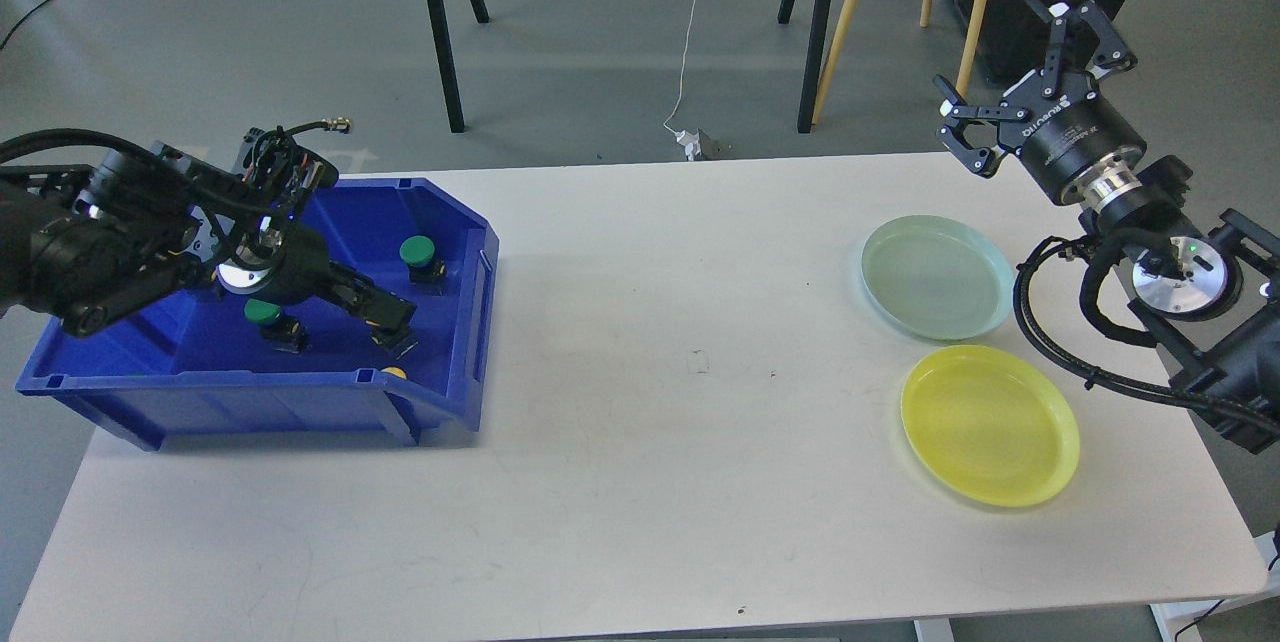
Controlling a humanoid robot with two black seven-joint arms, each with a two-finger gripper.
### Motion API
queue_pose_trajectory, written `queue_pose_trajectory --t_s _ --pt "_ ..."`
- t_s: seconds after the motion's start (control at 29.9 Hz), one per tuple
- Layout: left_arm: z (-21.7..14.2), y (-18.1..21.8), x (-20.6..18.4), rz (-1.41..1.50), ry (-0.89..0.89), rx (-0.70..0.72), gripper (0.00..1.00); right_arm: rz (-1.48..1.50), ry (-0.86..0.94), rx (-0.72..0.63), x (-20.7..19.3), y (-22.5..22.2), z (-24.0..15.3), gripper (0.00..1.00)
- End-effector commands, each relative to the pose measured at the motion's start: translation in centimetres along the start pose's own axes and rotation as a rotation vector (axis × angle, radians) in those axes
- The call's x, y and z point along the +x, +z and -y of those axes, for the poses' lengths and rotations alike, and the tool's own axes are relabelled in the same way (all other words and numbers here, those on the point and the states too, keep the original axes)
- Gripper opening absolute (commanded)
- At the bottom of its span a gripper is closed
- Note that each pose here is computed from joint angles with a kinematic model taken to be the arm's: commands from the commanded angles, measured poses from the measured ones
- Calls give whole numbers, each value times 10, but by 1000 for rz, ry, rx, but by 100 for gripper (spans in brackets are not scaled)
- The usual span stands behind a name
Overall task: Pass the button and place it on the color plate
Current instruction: 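Grasp a yellow-topped button in the bin with the left gripper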
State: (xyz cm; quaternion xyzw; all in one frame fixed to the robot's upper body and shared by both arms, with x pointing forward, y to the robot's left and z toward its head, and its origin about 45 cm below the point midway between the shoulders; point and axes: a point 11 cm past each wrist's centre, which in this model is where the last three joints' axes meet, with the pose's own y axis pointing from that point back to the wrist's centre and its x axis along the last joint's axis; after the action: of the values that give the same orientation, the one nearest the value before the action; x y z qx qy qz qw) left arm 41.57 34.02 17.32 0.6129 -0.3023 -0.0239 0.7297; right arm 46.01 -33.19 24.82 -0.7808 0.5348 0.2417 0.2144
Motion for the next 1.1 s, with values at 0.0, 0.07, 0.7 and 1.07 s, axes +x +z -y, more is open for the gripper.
queue_pose_trajectory --t_s 0.0,0.07,0.7,1.07 --pt "3 0 0 0 -1 6 97 1 1 -3 0 1 0 100" --pt "5 1 0 3 -3 4 97 2 5 -4 2 2 -2 100" --pt "23 -2 -14 -23 -25 23 70 9 21 -15 8 9 -8 100" --pt "22 -2 -11 -15 -8 24 28 12 30 -19 12 11 -11 100"
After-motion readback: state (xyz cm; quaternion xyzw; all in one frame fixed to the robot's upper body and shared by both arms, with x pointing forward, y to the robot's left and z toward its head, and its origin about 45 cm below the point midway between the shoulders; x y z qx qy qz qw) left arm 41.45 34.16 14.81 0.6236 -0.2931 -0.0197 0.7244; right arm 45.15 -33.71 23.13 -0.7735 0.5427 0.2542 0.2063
